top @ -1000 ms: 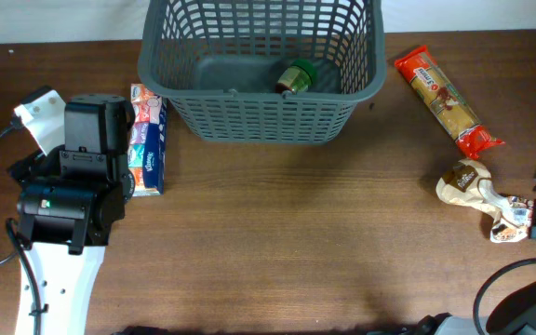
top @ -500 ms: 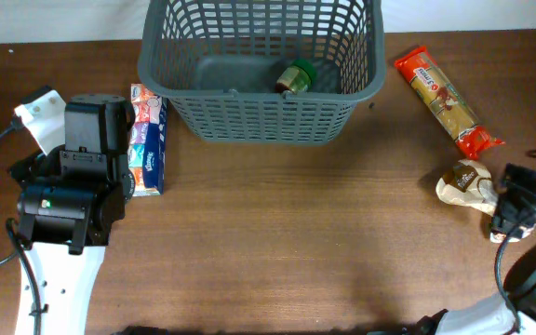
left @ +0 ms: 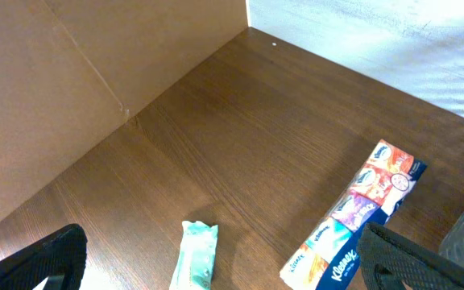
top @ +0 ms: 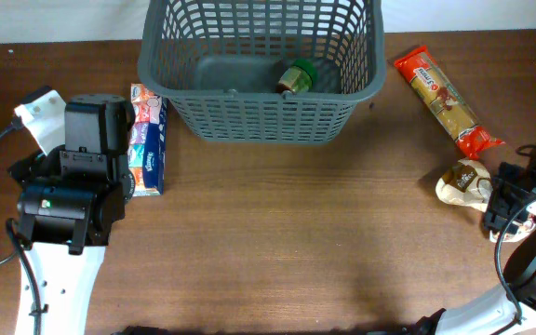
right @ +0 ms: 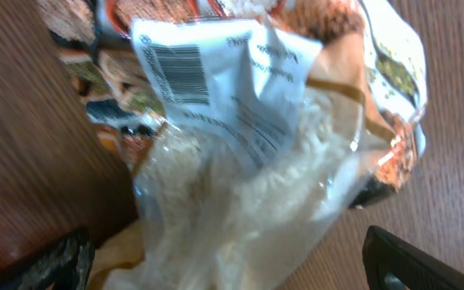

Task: Pack container
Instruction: 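Grasp the clear rice bag with the right gripper, then lift the rice bag over the basket and drop it in, then move the right gripper to the red San Remo spaghetti pack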

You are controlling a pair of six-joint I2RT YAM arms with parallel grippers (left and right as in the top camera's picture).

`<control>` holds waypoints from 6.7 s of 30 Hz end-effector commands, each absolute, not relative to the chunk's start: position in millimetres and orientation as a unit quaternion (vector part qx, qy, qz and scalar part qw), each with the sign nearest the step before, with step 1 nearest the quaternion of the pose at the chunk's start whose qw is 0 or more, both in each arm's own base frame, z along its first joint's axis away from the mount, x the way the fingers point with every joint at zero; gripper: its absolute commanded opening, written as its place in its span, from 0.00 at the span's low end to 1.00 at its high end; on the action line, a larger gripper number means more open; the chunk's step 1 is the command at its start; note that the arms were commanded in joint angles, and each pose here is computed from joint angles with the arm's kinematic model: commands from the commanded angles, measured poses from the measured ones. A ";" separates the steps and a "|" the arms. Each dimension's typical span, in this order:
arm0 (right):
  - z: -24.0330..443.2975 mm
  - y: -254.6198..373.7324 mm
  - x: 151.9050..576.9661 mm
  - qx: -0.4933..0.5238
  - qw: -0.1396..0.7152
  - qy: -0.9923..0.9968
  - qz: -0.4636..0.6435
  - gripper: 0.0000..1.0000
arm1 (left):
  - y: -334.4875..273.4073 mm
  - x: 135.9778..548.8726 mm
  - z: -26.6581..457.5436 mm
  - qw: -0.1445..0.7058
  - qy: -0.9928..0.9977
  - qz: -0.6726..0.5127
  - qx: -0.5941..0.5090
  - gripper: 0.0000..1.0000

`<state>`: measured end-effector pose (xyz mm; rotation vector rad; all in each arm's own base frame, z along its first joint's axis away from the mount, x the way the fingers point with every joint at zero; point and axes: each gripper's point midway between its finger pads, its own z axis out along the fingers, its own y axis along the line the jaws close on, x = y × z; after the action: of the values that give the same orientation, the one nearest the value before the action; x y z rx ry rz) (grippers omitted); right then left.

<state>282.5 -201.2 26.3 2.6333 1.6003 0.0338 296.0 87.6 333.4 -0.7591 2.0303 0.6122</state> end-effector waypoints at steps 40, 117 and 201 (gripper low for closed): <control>10.4 -208.8 331.3 0.755 0.052 0.647 0.092 0.04 | 90.9 294.8 338.0 0.431 0.811 0.255 -0.303 1.00; 262.9 166.1 570.2 -0.095 0.364 0.902 0.210 0.98 | 90.9 294.8 338.0 0.431 0.811 0.255 -0.303 1.00; 79.2 -166.5 525.5 -0.127 0.171 0.976 -0.054 0.99 | 90.9 294.8 338.0 0.431 0.811 0.255 -0.303 1.00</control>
<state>526.9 -163.4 89.7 -0.3508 2.7517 -0.1486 296.1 87.6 333.4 -0.7591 2.0303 0.6122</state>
